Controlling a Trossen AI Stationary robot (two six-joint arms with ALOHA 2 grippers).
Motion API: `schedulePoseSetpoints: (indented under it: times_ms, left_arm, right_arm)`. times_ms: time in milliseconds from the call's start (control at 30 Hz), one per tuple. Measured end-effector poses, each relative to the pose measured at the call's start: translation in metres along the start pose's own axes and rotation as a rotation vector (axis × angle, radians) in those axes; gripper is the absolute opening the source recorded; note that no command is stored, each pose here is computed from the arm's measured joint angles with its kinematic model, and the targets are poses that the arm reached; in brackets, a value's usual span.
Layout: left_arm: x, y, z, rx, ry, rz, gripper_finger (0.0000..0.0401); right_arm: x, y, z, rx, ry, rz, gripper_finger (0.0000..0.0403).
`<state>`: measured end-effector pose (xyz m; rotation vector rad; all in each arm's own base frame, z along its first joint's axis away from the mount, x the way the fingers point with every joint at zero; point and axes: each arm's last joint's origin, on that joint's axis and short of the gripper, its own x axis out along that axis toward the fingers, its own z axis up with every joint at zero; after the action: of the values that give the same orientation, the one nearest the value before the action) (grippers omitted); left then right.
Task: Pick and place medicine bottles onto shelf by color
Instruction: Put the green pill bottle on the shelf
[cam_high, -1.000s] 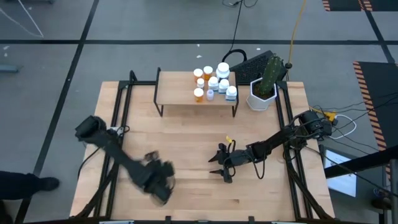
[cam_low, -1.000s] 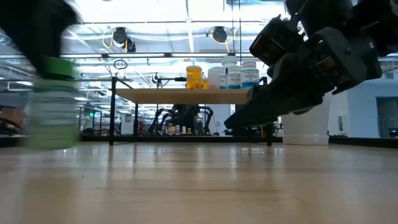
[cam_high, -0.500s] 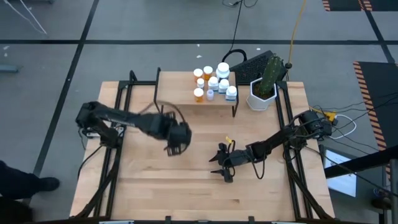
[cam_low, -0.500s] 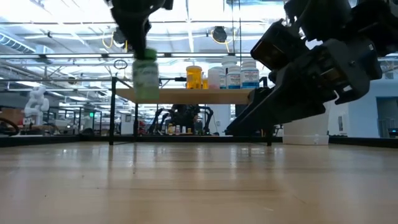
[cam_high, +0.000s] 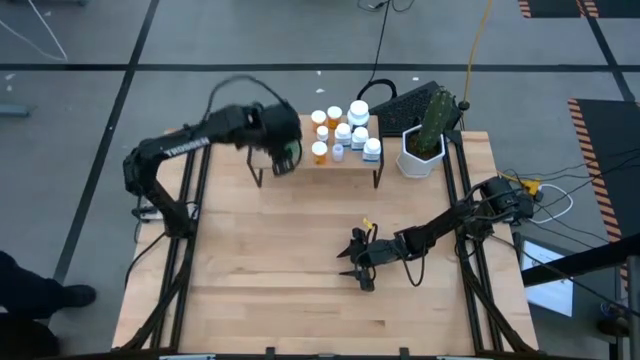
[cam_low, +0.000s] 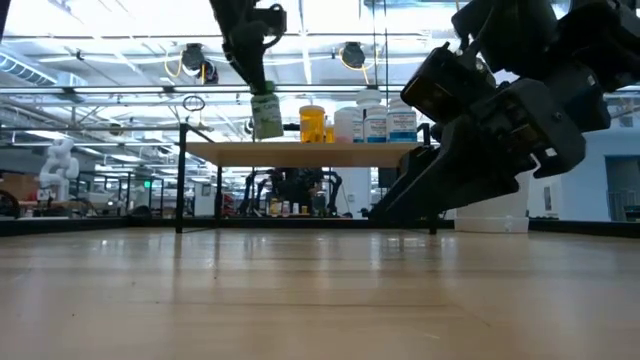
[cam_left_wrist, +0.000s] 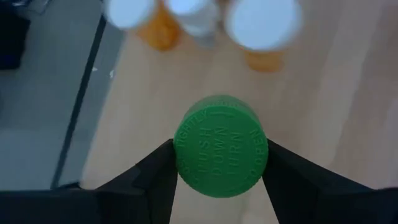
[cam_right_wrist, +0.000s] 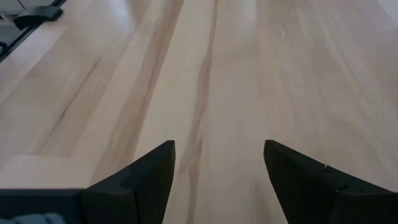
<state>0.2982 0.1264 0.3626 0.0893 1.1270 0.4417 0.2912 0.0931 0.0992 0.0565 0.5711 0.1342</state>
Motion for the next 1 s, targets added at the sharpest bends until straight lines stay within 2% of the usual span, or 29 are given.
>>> schedulePoseSetpoints:
  times_ms: [167, 400, 533, 733, 1000]
  left_arm:
    - [0.010, 0.043, -0.001, -0.063, -0.086, -0.051, 0.0217]
    - [0.025, 0.072, -0.004, -0.103, -0.116, -0.045, 0.0219]
    - [0.031, 0.079, -0.001, -0.107, -0.146, -0.026, 0.0215]
    - [0.043, 0.086, -0.004, -0.126, -0.115, -0.049, 0.0229]
    - [0.047, 0.087, -0.003, -0.149, -0.120, -0.047, 0.0238]
  right_arm:
    - [0.001, -0.007, 0.001, 0.011, 0.002, -0.019, 0.0242]
    - [0.001, -0.011, 0.001, 0.018, 0.002, -0.031, 0.0242]
    - [0.001, -0.012, 0.002, 0.021, 0.001, -0.035, 0.0242]
    - [0.001, -0.013, 0.002, 0.022, 0.000, -0.036, 0.0242]
    - [0.001, -0.013, 0.002, 0.022, 0.000, -0.036, 0.0242]
